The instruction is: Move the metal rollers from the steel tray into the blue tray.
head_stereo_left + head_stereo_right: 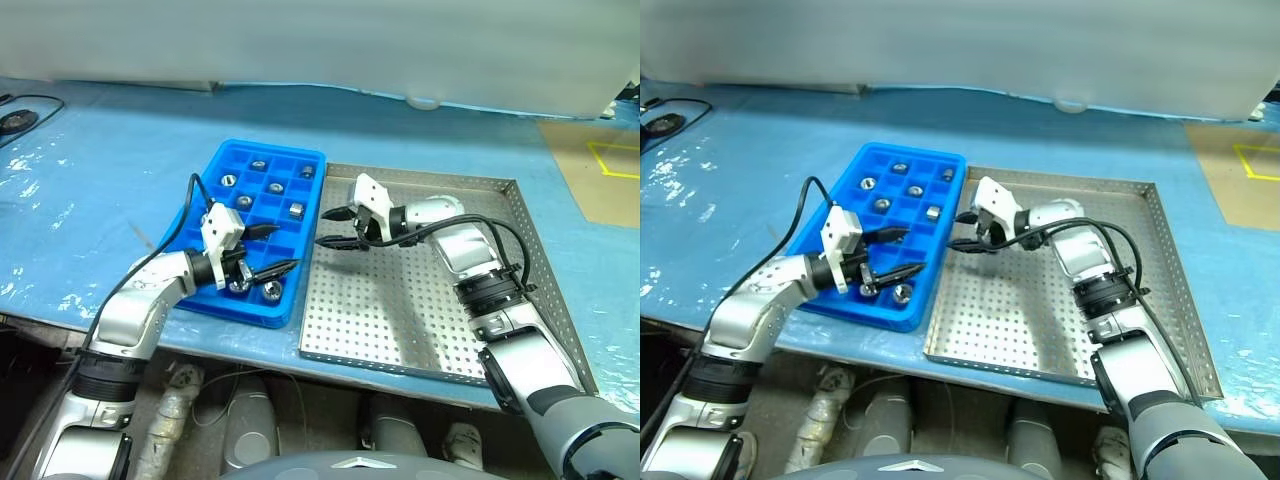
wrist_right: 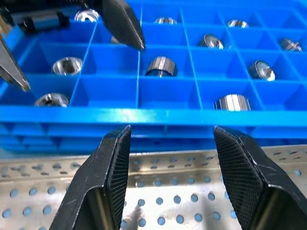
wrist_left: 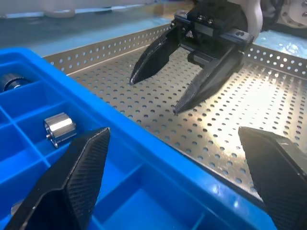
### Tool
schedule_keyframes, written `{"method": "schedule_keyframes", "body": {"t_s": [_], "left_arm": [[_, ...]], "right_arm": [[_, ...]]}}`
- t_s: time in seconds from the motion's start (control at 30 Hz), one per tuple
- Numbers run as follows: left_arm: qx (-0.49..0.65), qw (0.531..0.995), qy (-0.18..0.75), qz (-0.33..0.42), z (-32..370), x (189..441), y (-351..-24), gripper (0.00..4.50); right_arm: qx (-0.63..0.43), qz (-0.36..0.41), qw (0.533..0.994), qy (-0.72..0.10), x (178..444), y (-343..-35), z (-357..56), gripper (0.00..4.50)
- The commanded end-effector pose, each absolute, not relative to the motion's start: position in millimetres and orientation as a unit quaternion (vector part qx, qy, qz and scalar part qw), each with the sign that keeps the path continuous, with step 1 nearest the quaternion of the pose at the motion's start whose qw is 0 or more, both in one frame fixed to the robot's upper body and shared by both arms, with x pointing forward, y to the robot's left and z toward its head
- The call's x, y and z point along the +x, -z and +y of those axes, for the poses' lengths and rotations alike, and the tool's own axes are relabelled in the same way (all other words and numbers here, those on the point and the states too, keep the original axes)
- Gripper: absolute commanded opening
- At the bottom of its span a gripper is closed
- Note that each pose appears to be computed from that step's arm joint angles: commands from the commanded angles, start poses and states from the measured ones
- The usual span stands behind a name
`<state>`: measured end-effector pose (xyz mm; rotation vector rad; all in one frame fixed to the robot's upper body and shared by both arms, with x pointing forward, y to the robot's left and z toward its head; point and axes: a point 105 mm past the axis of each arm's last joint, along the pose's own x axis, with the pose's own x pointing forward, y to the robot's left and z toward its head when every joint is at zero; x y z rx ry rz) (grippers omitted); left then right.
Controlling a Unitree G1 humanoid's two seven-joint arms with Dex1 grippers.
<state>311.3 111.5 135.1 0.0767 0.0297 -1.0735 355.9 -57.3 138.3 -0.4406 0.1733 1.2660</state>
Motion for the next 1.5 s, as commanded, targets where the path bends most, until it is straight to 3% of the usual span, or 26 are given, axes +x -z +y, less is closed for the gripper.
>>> {"method": "schedule_keyframes", "body": {"t_s": [0.03, 0.13, 0.2, 0.33, 0.37, 0.63, 1.17, 1.5], "left_arm": [[0.038, 0.857, 0.514, -0.021, 108, 314, -149, 4.5], [0.029, 0.862, 0.505, -0.039, 107, 319, -153, 4.5], [0.026, 0.865, 0.5, -0.048, 108, 322, -155, 4.5], [0.006, 0.866, 0.495, -0.071, 104, 329, -161, 4.5], [0.004, 0.864, 0.498, -0.073, 102, 330, -161, 4.5], [-0.035, 0.877, 0.462, -0.127, 85, 359, -179, 4.5], [-0.001, 0.857, 0.506, -0.1, 80, 350, -165, 4.5], [-0.001, 0.874, 0.474, -0.103, 100, 355, -166, 4.5]], "right_arm": [[-0.171, 0.054, 0.801, -0.571, 354, -150, -63, 2.83], [-0.105, 0.027, 0.837, -0.537, 360, -161, -71, 2.83], [-0.08, 0.015, 0.862, -0.5, 367, -164, -80, 3.2], [-0.025, 0.0, 0.899, -0.437, 370, -166, -109, 4.44], [-0.024, 0.001, 0.905, -0.425, 370, -165, -116, 4.48], [-0.042, -0.007, 0.939, -0.34, 372, -161, -150, 4.48], [-0.072, -0.028, 0.945, -0.318, 372, -156, -166, 4.48], [-0.085, -0.019, 0.905, -0.417, 359, -166, -128, 4.48]]}}
